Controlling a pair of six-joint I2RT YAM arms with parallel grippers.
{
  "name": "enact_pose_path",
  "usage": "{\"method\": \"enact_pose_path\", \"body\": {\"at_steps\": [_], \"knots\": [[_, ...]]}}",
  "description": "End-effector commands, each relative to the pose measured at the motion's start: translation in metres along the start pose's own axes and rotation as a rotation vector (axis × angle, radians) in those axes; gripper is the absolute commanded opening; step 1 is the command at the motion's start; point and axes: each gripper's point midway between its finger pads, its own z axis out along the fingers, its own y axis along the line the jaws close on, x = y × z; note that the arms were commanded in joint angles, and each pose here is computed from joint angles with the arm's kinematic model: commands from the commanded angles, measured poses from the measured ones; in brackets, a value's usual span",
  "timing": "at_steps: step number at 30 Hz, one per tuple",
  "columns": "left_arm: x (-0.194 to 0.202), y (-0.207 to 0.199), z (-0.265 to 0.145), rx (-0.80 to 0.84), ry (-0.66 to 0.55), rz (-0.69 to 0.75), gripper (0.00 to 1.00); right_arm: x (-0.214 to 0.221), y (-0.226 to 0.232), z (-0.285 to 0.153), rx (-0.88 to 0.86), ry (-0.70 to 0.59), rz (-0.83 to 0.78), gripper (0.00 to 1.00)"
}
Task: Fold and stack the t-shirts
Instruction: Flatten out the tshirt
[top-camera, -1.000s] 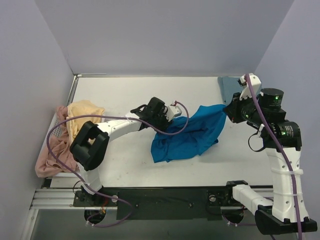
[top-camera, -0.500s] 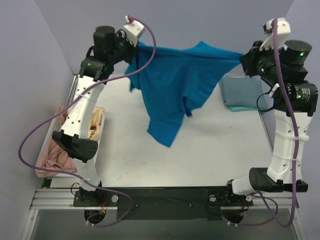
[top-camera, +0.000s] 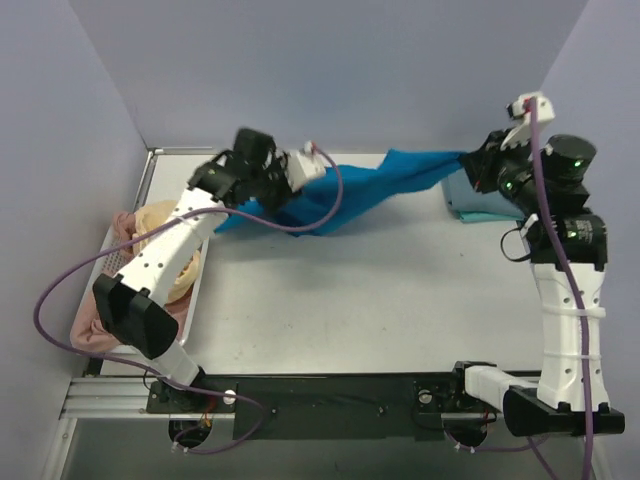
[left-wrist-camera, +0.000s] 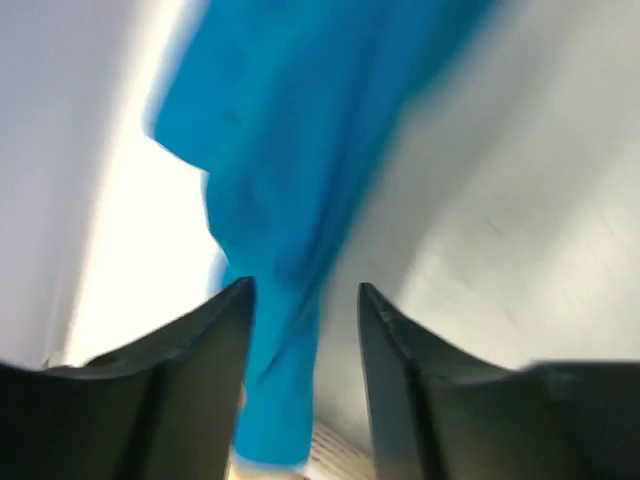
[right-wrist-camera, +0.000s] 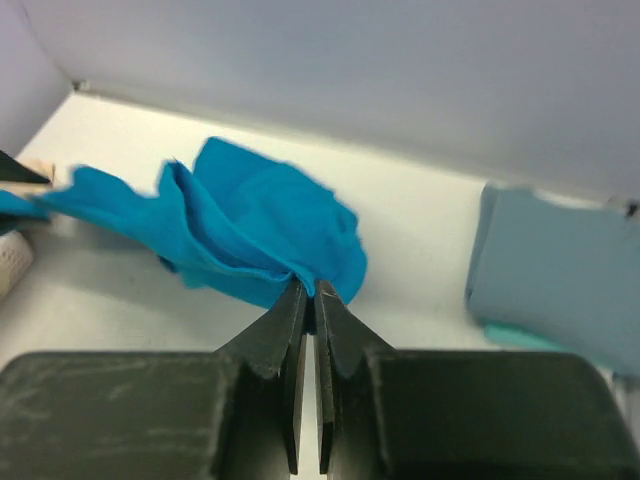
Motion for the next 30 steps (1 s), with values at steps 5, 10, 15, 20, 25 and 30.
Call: {"method": "enact_pose_path", "body": {"at_steps": [5, 10, 15, 20, 25, 30], "knots": [[0.101, -0.224, -0.037, 0.792, 0.216, 0.079, 0.78, 0.141, -0.003, 0.006, 0.018, 0.247, 0.16, 0.0], [0.13, -0.219, -0.026, 0.738, 0.281, 0.034, 0.64, 0.188, -0.005, -0.003, 0.05, 0.36, 0.187, 0.0], [0.12, -0.163, 0.025, 0.516, 0.25, -0.196, 0.52, 0.203, -0.005, -0.006, 0.054, 0.397, 0.183, 0.0], [0.119, -0.114, 0.076, 0.43, 0.291, -0.539, 0.57, 0.213, -0.006, -0.005, 0.055, 0.432, 0.195, 0.0], [0.146, -0.108, 0.123, 0.379, 0.385, -0.618, 0.55, 0.22, -0.006, -0.006, 0.055, 0.45, 0.196, 0.0], [0.172, -0.094, 0.147, 0.321, 0.454, -0.538, 0.54, 0.227, -0.008, -0.007, 0.06, 0.472, 0.19, 0.0]]}}
